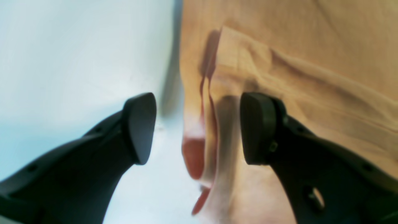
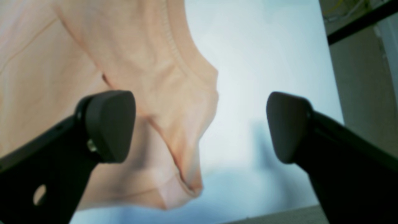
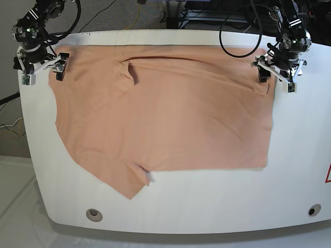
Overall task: Fold the T-shirt properly
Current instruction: 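Release the shoulder edge and move both grippers to the shirt's side edges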
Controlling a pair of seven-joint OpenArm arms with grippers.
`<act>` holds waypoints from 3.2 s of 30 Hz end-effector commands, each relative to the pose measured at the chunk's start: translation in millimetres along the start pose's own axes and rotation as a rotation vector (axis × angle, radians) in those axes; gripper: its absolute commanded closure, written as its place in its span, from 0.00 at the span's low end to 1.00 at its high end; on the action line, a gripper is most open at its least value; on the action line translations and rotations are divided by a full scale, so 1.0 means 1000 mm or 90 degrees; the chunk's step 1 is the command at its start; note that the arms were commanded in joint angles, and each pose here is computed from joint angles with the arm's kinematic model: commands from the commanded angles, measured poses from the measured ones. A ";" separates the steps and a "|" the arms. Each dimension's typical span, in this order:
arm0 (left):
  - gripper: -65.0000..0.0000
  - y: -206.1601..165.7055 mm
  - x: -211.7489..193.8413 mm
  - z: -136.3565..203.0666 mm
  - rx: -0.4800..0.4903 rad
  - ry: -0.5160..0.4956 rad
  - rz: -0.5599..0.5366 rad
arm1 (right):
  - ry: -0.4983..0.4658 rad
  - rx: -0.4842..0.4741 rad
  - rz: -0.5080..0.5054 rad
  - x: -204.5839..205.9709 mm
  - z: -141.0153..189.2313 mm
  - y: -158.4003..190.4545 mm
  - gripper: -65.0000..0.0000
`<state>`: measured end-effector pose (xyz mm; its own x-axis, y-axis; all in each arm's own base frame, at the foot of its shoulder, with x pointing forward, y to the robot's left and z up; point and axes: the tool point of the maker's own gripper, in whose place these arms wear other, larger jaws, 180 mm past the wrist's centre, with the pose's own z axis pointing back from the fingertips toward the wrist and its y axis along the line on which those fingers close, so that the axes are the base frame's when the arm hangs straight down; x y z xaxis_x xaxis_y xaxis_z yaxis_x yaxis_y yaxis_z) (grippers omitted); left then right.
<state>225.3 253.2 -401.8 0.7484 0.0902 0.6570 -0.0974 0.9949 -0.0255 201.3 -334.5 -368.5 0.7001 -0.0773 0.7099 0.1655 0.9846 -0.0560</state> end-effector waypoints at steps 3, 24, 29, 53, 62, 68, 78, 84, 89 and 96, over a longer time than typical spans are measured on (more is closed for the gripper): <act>0.38 0.001 0.038 0.002 0.001 -0.068 -0.007 | -0.049 -0.009 0.012 0.029 0.002 -0.006 0.00; 0.38 0.033 0.133 0.003 0.048 -0.179 -0.034 | -0.130 -0.014 0.020 0.105 -0.008 -0.012 0.00; 0.38 0.044 0.152 -0.006 0.053 -0.187 -0.024 | -0.137 0.019 0.045 0.131 -0.026 -0.004 0.00; 0.38 0.047 0.186 -0.065 0.015 -0.180 -0.011 | -0.114 0.160 0.023 0.183 -0.116 0.031 0.00; 0.38 0.032 0.184 -0.088 -0.012 -0.169 -0.012 | -0.120 0.170 0.012 0.192 -0.141 0.037 0.00; 0.38 0.036 0.186 -0.094 0.003 -0.163 -0.021 | -0.123 0.183 -0.013 0.195 -0.158 0.043 0.00; 0.38 0.037 0.187 -0.095 0.014 -0.160 -0.036 | -0.150 0.182 -0.048 0.203 -0.178 0.044 0.00; 0.38 0.038 0.184 -0.095 0.015 -0.157 -0.035 | -0.169 0.189 -0.048 0.203 -0.186 0.053 0.00; 0.38 0.038 0.184 -0.095 0.015 -0.157 -0.035 | -0.173 0.190 -0.045 0.199 -0.190 0.057 0.00; 0.38 0.039 0.183 -0.095 0.016 -0.156 -0.034 | -0.180 0.192 -0.035 0.194 -0.192 0.060 0.00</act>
<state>408.4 305.6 -375.7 0.6225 0.0313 0.7820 -0.0754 0.9970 0.0201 463.4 -311.6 -397.5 0.5495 -0.1231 0.8264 -0.0406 0.9840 0.1736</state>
